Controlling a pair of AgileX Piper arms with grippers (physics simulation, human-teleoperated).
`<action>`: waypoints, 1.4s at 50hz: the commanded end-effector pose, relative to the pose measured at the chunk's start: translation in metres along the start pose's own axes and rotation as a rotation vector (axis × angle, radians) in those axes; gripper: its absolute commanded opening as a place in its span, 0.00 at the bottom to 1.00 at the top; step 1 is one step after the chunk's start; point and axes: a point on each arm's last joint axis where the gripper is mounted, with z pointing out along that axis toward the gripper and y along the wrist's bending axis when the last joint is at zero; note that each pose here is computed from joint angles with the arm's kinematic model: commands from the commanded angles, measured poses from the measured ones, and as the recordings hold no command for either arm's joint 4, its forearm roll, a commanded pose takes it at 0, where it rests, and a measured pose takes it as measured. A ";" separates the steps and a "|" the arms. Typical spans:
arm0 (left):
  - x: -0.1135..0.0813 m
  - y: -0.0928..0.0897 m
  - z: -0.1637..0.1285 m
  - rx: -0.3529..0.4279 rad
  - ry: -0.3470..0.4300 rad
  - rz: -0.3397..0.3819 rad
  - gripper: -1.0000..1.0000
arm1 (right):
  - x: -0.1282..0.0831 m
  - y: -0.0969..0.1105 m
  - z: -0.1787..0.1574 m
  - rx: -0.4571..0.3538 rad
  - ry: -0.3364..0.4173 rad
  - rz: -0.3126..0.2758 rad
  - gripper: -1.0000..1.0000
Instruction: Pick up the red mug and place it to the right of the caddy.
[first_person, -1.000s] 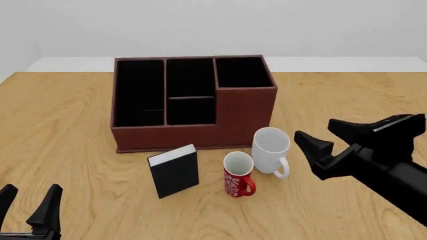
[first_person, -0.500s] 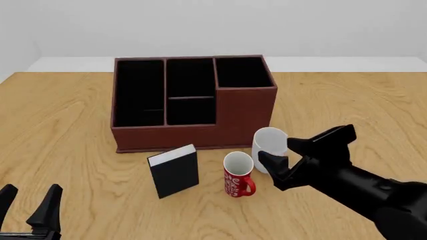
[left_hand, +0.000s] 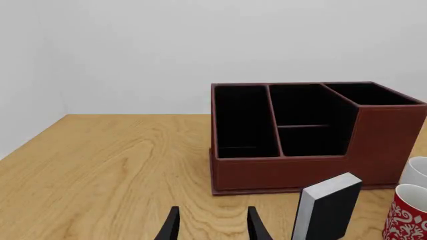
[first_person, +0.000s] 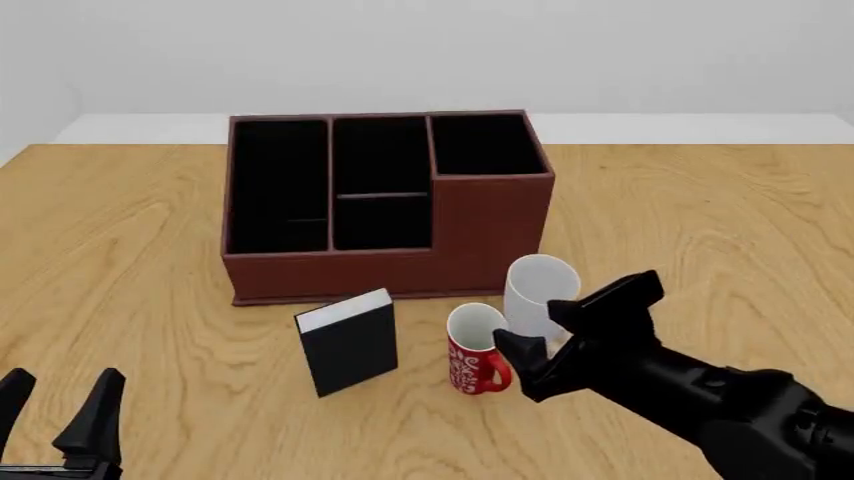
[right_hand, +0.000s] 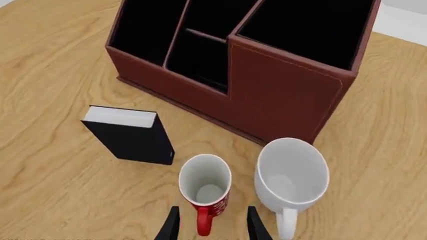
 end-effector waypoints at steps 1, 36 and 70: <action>0.000 0.000 0.000 0.000 0.000 0.000 1.00 | 0.008 0.000 0.012 0.000 0.024 -0.010 1.00; 0.000 0.000 0.000 0.000 0.000 0.000 1.00 | 0.033 0.001 0.038 -0.005 0.097 0.007 1.00; 0.000 0.000 0.000 0.000 0.000 0.000 1.00 | 0.050 0.001 0.053 -0.004 0.137 0.028 1.00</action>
